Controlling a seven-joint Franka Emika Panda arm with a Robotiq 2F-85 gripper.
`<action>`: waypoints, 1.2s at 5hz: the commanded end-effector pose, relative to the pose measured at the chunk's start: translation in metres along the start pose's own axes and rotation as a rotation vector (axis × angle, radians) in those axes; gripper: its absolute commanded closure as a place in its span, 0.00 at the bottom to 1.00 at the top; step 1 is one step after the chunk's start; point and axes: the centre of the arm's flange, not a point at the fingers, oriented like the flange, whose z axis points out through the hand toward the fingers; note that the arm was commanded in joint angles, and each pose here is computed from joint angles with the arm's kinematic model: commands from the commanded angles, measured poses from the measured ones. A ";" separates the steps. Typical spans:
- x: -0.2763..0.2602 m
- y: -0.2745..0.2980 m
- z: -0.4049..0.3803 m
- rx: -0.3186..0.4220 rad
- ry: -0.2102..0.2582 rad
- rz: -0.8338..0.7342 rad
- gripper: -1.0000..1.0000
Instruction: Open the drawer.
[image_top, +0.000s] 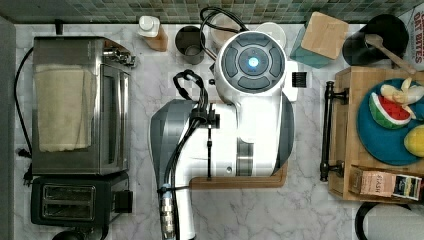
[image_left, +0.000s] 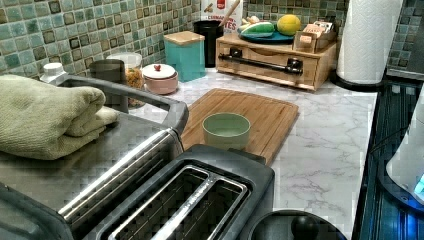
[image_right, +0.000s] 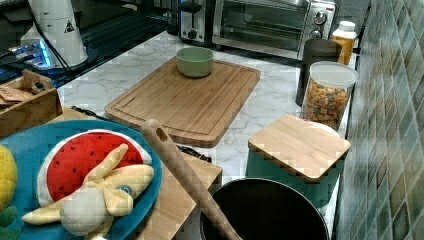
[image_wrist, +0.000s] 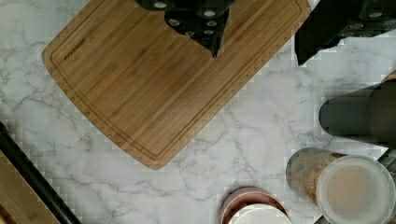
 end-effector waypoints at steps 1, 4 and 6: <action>0.000 0.000 0.000 -0.005 0.006 -0.002 0.00; 0.050 0.057 0.037 0.029 0.050 -0.263 0.00; 0.113 0.123 0.067 0.023 0.044 -0.349 0.00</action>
